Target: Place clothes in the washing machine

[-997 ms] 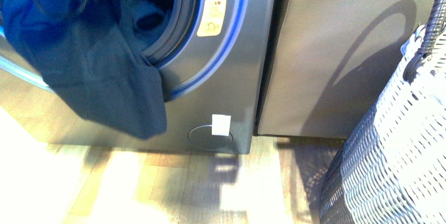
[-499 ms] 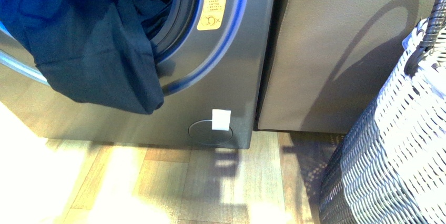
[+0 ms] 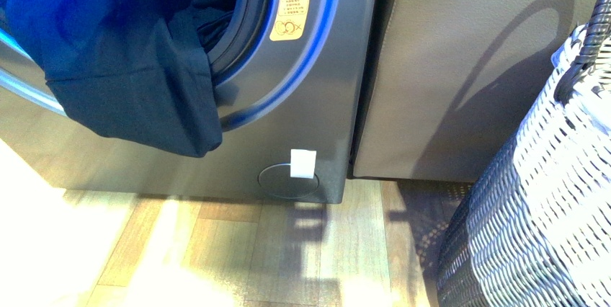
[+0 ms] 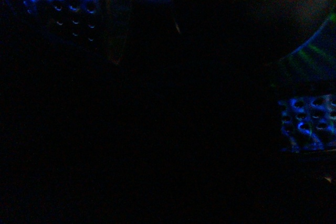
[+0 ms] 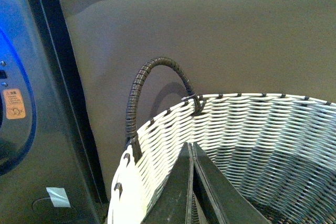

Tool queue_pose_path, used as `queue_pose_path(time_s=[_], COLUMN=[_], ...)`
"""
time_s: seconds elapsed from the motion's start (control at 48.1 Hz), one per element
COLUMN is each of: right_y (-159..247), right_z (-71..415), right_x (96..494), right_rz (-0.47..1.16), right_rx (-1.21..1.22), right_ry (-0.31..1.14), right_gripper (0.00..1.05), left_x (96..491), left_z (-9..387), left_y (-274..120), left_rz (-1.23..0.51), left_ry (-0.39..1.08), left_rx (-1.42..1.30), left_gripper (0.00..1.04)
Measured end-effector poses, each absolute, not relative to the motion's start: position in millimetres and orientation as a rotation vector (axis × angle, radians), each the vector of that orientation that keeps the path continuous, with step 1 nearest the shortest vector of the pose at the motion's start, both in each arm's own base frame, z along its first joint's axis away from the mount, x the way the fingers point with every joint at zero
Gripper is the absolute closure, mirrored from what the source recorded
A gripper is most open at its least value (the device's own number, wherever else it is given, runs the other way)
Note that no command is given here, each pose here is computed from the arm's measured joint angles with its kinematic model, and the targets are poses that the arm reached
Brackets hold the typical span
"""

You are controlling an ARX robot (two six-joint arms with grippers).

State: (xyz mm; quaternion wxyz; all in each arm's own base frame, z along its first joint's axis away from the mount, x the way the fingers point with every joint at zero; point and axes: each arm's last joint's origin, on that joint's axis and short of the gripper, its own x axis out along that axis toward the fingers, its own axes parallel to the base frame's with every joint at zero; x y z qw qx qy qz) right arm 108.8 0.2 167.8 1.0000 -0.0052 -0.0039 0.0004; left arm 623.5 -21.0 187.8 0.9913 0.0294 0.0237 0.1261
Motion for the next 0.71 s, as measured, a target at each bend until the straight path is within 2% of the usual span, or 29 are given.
queue_pose_path(time_s=[0.166, 0.291, 0.332, 0.353, 0.415, 0.436, 0.478, 0.499, 0.519, 0.54, 0.602, 0.706], right_y=[0.2, 0.2, 0.2, 0.2, 0.2, 0.2, 0.2, 0.2, 0.2, 0.2, 0.2, 0.2], right_z=[163.1, 165.4, 165.1, 165.1, 165.0, 165.0, 165.0, 165.0, 165.0, 165.0, 165.0, 165.0], right_x=[100.6, 97.7, 97.7, 97.7, 97.7, 97.7, 97.7, 97.7, 97.7, 97.7, 97.7, 97.7], right_rz=[0.001, 0.001, 0.001, 0.001, 0.001, 0.001, 0.001, 0.001, 0.001, 0.001, 0.001, 0.001], right_rx=[-0.011, -0.010, -0.010, -0.010, -0.010, -0.010, -0.010, -0.010, -0.010, -0.010, -0.010, -0.010], right_ry=[0.027, -0.006, -0.003, -0.002, -0.002, -0.002, -0.002, -0.002, -0.002, -0.002, -0.002, -0.002], right_gripper=[1.02, 1.02, 1.02, 1.02, 1.02, 1.02, 1.02, 1.02, 1.02, 1.02, 1.02, 1.02], left_x=[622.5, 622.3, 622.2, 622.2, 622.1, 622.1, 622.0, 622.0, 621.9, 621.9, 621.1, 613.1], left_z=[192.3, 189.7, 188.0, 188.0, 185.8, 185.8, 184.9, 184.9, 184.5, 184.2, 185.2, 188.0], left_y=[-21.6, -21.7, -22.1, -22.1, -23.2, -23.2, -23.7, -23.7, -24.1, -24.7, -24.8, -24.0], left_rz=[0.239, 0.219, 0.203, 0.203, 0.178, 0.178, 0.168, 0.168, 0.162, 0.156, 0.153, 0.147], left_ry=[0.063, 0.098, 0.114, 0.114, 0.136, 0.136, 0.146, 0.146, 0.149, 0.153, 0.140, 0.132], left_rx=[0.061, 0.062, 0.061, 0.061, 0.060, 0.060, 0.062, 0.062, 0.060, 0.059, 0.044, 0.020], left_gripper=[0.94, 0.94, 0.87, 0.87, 0.74, 0.74, 0.65, 0.65, 0.61, 0.51, 0.37, 0.19])
